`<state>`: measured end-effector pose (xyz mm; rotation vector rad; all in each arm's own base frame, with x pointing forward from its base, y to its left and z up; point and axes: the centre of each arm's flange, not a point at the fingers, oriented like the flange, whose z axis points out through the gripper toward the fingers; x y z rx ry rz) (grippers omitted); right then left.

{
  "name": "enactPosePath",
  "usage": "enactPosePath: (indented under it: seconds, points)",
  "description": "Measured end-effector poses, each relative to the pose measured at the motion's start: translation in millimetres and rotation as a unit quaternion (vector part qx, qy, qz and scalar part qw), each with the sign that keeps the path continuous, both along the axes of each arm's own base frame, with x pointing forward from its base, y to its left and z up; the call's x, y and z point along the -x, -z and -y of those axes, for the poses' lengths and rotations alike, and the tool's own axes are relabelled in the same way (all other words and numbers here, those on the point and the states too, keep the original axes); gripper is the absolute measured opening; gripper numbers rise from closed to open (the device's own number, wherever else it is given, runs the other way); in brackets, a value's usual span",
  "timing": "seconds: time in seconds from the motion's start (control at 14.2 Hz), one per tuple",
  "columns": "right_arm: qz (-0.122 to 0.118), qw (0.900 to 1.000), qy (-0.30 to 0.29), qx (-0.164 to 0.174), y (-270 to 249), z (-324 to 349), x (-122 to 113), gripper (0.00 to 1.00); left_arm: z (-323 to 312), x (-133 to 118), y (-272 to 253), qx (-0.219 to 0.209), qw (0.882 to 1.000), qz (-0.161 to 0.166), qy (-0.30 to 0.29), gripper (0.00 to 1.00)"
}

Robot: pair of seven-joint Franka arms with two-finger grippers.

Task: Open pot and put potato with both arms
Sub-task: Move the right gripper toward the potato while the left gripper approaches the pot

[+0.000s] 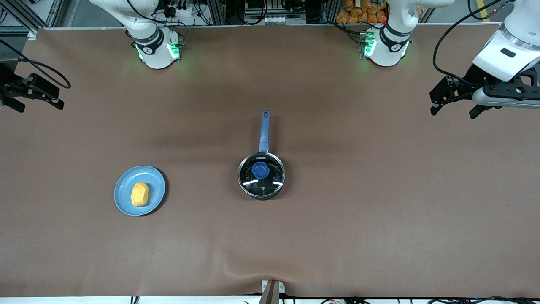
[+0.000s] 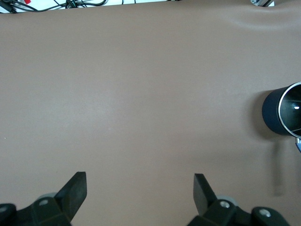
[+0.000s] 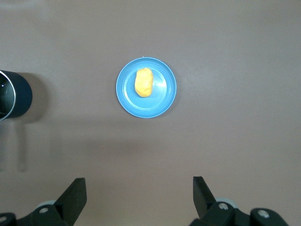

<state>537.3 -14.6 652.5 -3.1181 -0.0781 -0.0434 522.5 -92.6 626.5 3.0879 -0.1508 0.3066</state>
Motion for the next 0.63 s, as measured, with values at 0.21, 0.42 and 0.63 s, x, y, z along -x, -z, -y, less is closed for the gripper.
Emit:
enactPosePath:
  seconds: [0.21,0.42,0.63]
  points:
    - [-0.001,1.000,0.003,0.002,0,3,0,1.00,-1,2,-1,-0.001,1.000,-0.005,-0.001,1.00]
    - [-0.001,1.000,0.001,0.001,0,1,0,1.00,-2,3,-2,-0.001,1.000,-0.004,-0.001,1.00]
    - [-0.001,1.000,0.009,0.001,1,10,0,1.00,-1,4,-2,-0.001,1.000,-0.004,-0.001,1.00]
